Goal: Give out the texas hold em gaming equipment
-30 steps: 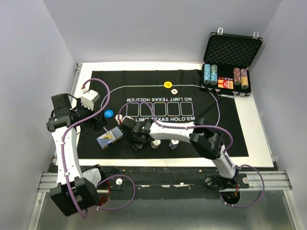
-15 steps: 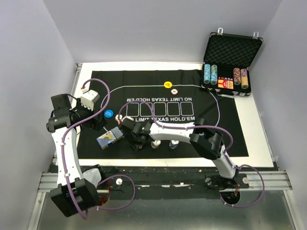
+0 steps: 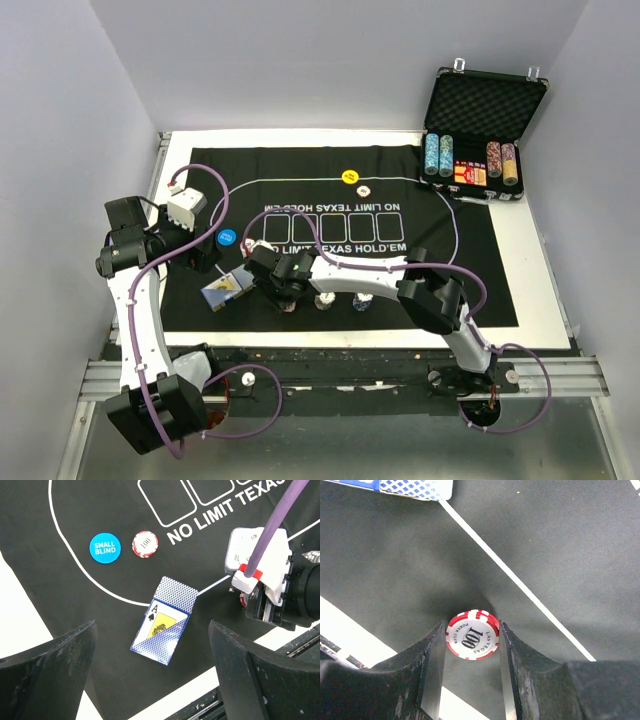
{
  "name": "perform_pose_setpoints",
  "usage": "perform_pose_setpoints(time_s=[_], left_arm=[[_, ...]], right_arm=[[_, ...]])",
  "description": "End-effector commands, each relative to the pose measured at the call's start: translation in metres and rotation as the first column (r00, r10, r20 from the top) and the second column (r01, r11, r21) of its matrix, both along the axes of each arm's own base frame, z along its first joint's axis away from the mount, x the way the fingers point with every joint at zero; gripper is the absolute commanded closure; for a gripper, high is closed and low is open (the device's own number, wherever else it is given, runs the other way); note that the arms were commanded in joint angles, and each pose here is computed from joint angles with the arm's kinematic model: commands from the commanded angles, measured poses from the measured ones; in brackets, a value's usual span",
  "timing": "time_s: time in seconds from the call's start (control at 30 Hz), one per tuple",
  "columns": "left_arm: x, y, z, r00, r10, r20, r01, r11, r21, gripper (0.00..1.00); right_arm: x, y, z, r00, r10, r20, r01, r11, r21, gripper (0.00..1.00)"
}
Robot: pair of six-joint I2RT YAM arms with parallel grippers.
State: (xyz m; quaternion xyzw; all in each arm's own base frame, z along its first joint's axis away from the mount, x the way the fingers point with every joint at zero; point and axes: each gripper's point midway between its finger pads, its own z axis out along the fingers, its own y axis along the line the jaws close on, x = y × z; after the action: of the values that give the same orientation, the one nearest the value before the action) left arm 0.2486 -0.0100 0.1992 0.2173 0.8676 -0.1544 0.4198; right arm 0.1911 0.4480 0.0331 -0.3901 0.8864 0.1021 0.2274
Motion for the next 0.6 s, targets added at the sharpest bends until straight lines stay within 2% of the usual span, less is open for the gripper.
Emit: perform_pose_setpoints(time_s=[0.0, 0.17, 0.3, 0.57], left_arm=[[-0.002, 0.001, 0.0, 1.0, 0.002, 0.008, -0.002, 1.0, 0.003, 0.01], [-0.001, 0.002, 0.0, 1.0, 0.001, 0.01, -0.001, 1.0, 0.008, 0.01], [-0.001, 0.003, 0.0, 1.0, 0.005, 0.01, -0.005, 1.0, 0.007, 0.01], [-0.001, 0.003, -0.001, 1.0, 0.004, 0.009, -0.004, 1.0, 0.008, 0.01]], right_arm=[[0.01, -0.003, 0.022, 0.999, -0.018, 0.04, 0.018, 1.0, 0.011, 0.75], [0.007, -0.005, 0.016, 1.0, -0.006, 0.013, 0.006, 1.0, 0.004, 0.76], [-0.002, -0.009, 0.002, 0.999, 0.013, -0.032, -0.014, 1.0, -0.021, 0.66], [-0.007, -0.006, -0.001, 0.998, 0.03, -0.056, -0.03, 0.999, -0.011, 0.6]])
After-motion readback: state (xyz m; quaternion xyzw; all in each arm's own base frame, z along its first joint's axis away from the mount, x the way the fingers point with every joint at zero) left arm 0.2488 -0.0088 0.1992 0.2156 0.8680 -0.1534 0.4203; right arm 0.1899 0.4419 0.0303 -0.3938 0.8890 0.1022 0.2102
